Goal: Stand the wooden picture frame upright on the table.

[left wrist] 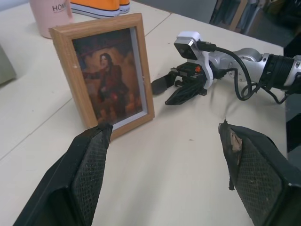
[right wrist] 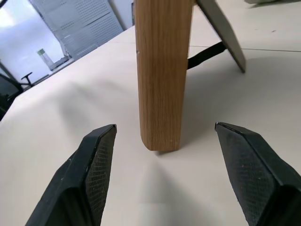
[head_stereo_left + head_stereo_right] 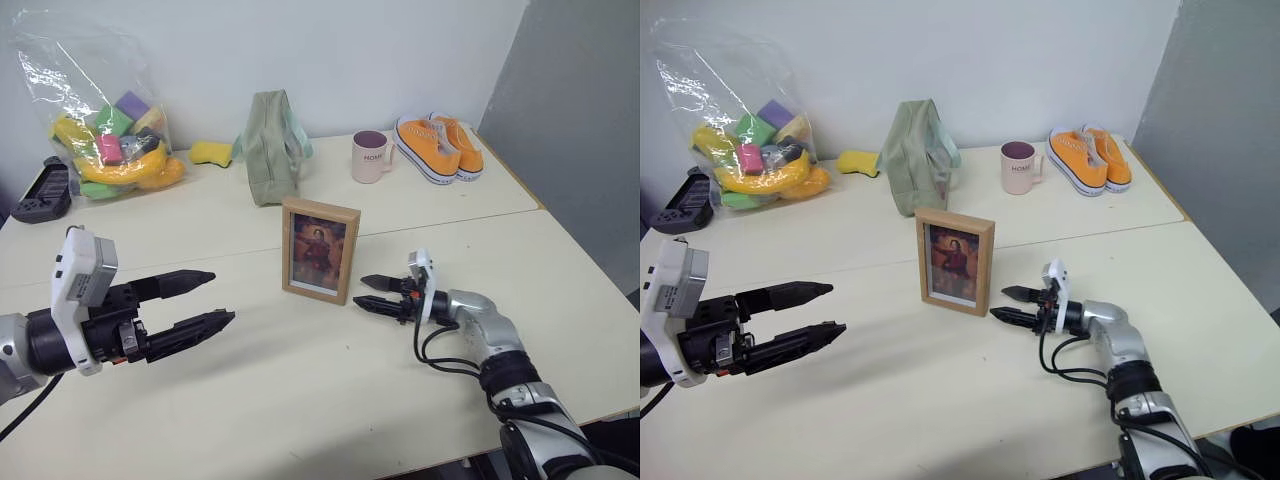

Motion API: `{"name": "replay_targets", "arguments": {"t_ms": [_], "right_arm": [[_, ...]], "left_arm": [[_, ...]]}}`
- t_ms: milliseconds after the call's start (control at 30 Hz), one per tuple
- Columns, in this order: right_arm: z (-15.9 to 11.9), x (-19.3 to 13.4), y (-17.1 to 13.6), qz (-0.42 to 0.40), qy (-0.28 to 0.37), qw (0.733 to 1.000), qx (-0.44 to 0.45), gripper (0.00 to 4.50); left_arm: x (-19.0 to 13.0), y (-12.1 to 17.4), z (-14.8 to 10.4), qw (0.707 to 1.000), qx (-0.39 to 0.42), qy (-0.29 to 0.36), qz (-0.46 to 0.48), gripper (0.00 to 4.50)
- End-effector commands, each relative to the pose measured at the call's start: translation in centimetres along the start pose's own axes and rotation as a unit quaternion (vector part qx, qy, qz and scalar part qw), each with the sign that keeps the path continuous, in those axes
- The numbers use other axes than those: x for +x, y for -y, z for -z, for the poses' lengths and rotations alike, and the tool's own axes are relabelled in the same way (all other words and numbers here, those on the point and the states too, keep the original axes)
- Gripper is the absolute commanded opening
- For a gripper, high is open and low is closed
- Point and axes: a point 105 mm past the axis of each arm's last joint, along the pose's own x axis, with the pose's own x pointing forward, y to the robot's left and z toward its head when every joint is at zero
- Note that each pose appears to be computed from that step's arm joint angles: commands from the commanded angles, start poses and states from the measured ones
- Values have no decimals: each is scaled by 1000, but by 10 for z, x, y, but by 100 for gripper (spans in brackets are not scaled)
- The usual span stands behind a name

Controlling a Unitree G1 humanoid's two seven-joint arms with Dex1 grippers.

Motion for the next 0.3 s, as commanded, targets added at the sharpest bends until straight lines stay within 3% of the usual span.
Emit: {"name": "replay_targets", "arguments": {"t_ms": [33,300], "right_arm": [[-25,-13,-8,11,35,999,-12,353],[-29,-14,-9,27,42,999,0,353]], "left_arm": [[4,3,-4,1000,-19,11,18,389],[9,-3,-10,999,-20,19,17,389]]}}
